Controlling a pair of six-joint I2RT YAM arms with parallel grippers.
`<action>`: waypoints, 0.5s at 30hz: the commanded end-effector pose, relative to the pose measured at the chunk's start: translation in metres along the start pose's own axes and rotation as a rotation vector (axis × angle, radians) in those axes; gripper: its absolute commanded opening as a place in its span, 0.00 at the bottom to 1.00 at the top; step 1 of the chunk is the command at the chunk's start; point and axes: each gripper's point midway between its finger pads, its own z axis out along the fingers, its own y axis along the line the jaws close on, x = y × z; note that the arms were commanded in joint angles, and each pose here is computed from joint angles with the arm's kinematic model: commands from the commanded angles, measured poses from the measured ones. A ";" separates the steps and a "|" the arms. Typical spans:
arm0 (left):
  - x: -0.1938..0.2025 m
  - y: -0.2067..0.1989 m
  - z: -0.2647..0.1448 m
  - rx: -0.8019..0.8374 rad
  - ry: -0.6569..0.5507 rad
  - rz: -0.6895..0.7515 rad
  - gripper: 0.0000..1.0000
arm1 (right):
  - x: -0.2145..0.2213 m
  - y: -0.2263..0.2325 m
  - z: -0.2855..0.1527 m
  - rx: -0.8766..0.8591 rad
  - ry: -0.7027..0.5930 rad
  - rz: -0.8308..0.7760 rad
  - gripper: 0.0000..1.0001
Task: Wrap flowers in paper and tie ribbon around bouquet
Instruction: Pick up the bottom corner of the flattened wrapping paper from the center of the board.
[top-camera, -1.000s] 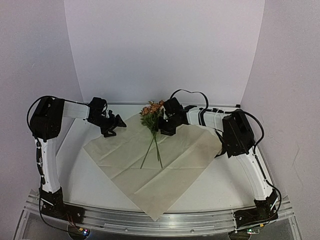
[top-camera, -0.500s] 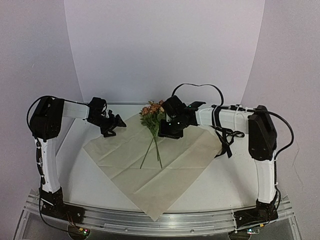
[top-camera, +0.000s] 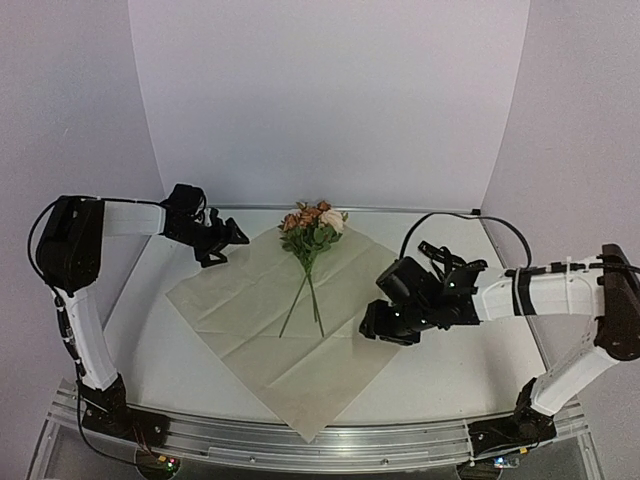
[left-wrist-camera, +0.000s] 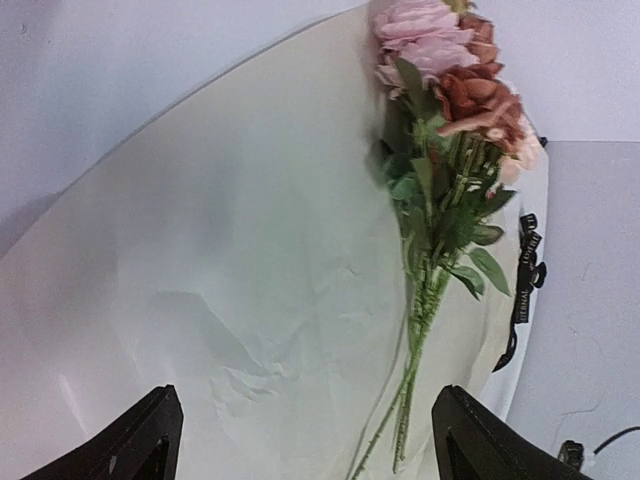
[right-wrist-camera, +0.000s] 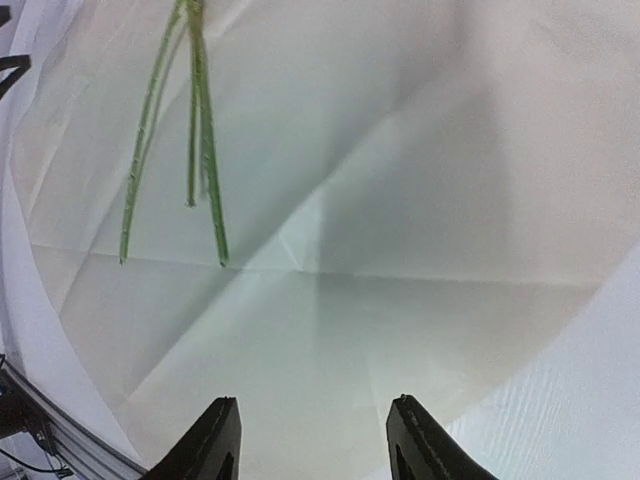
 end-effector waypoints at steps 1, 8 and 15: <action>0.021 -0.048 -0.032 0.076 -0.055 0.071 0.89 | 0.012 -0.004 -0.017 -0.083 -0.101 0.174 0.55; 0.119 -0.057 -0.043 0.104 0.027 0.098 0.84 | 0.069 -0.009 -0.018 -0.131 -0.055 0.246 0.60; 0.205 -0.055 -0.064 0.116 0.065 0.112 0.83 | 0.116 0.009 -0.013 -0.223 -0.003 0.338 0.64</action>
